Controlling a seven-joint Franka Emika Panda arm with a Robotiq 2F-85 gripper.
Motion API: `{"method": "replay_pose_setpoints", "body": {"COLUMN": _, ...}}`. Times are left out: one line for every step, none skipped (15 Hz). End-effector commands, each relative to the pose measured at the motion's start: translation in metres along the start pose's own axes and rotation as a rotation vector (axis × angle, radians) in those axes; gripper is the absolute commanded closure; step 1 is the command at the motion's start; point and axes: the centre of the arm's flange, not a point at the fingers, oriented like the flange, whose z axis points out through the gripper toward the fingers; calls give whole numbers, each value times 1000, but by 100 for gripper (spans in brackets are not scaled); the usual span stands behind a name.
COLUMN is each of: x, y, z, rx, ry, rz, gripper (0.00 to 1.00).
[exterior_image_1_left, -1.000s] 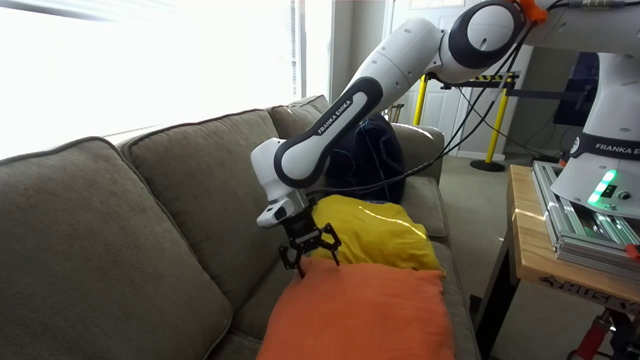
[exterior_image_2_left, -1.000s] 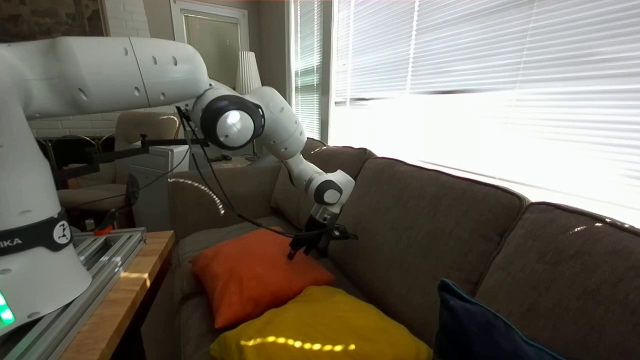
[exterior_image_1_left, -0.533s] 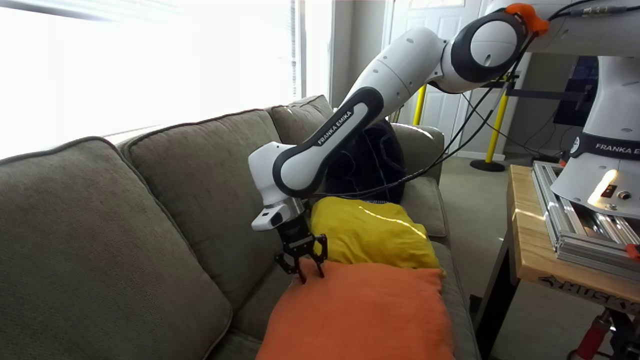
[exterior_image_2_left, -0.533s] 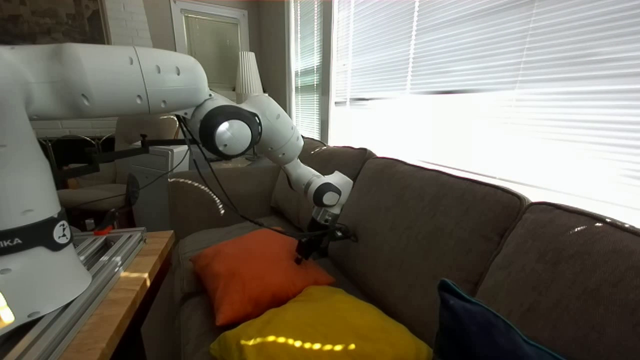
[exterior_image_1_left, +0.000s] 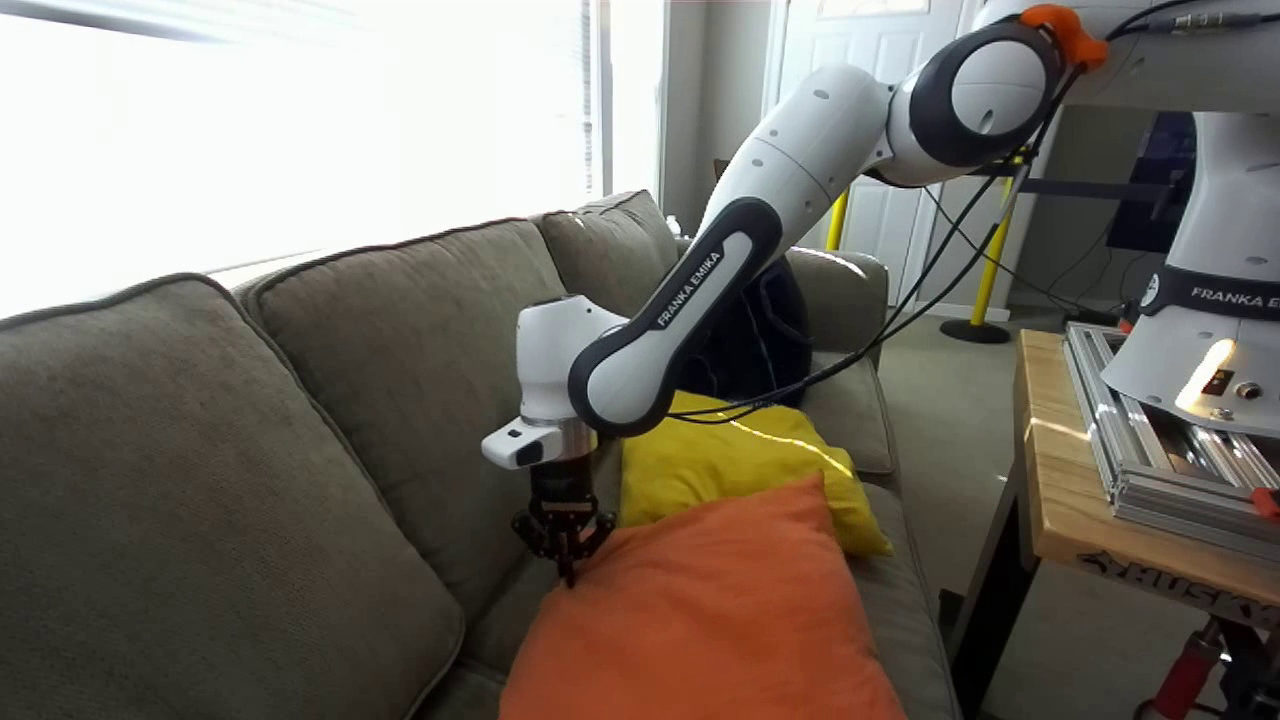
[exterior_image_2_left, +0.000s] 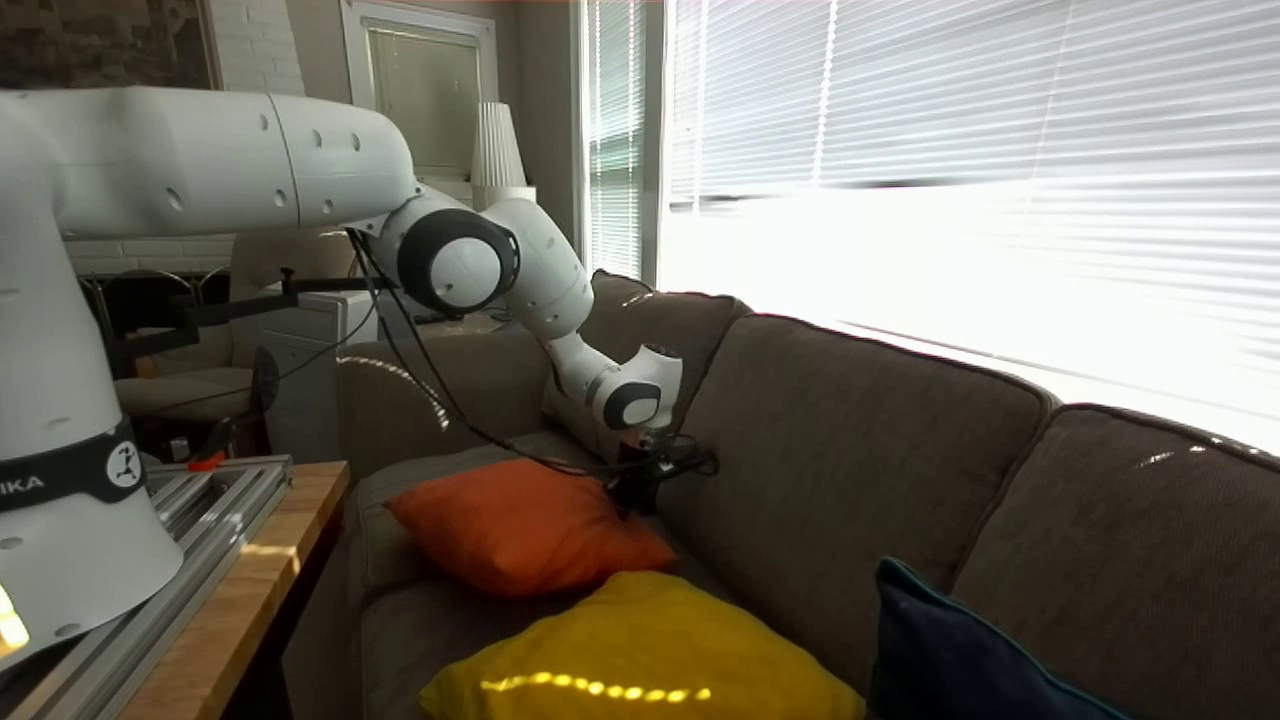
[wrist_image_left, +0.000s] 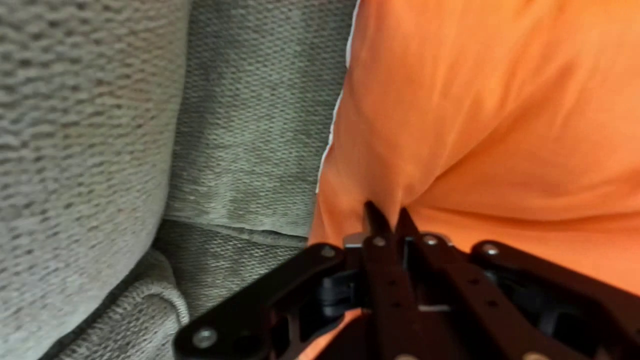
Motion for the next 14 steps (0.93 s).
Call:
{"method": "replay_pose_setpoints", "body": {"x": 14, "y": 11, "z": -18, "rx": -171, "ry": -5, "rz": 83, "gripper": 99}}
{"method": "replay_pose_setpoints", "body": {"x": 19, "y": 15, "z": -30, "rx": -206, "ry": 11, "rz": 111, "gripper": 100}}
{"method": "replay_pose_setpoints", "body": {"x": 24, "y": 17, "z": -42, "rx": -246, "ry": 25, "rz": 133, "gripper": 99}}
{"method": "replay_pose_setpoints", "body": {"x": 30, "y": 19, "z": -56, "rx": -286, "ry": 41, "rz": 154, "gripper": 99}}
{"method": "replay_pose_setpoints", "body": {"x": 39, "y": 20, "z": -76, "rx": -332, "ry": 63, "rz": 169, "gripper": 99}}
{"method": "replay_pose_setpoints", "body": {"x": 47, "y": 21, "z": -92, "rx": -384, "ry": 82, "rz": 176, "gripper": 99}}
{"method": "replay_pose_setpoints", "body": {"x": 54, "y": 21, "z": -108, "rx": -433, "ry": 110, "rz": 180, "gripper": 99}}
{"method": "replay_pose_setpoints", "body": {"x": 61, "y": 23, "z": -126, "rx": -482, "ry": 118, "rz": 179, "gripper": 99}}
{"method": "replay_pose_setpoints", "body": {"x": 67, "y": 23, "z": -141, "rx": -497, "ry": 133, "rz": 185, "gripper": 99}}
{"method": "replay_pose_setpoints", "body": {"x": 71, "y": 23, "z": -153, "rx": -527, "ry": 134, "rz": 183, "gripper": 99}}
{"method": "replay_pose_setpoints", "body": {"x": 75, "y": 22, "z": -165, "rx": -553, "ry": 149, "rz": 196, "gripper": 99}}
{"method": "replay_pose_setpoints", "body": {"x": 78, "y": 20, "z": -180, "rx": -577, "ry": 155, "rz": 207, "gripper": 99}}
{"method": "replay_pose_setpoints", "body": {"x": 80, "y": 19, "z": -192, "rx": -600, "ry": 158, "rz": 212, "gripper": 99}}
{"method": "replay_pose_setpoints", "body": {"x": 81, "y": 17, "z": -203, "rx": -643, "ry": 160, "rz": 227, "gripper": 99}}
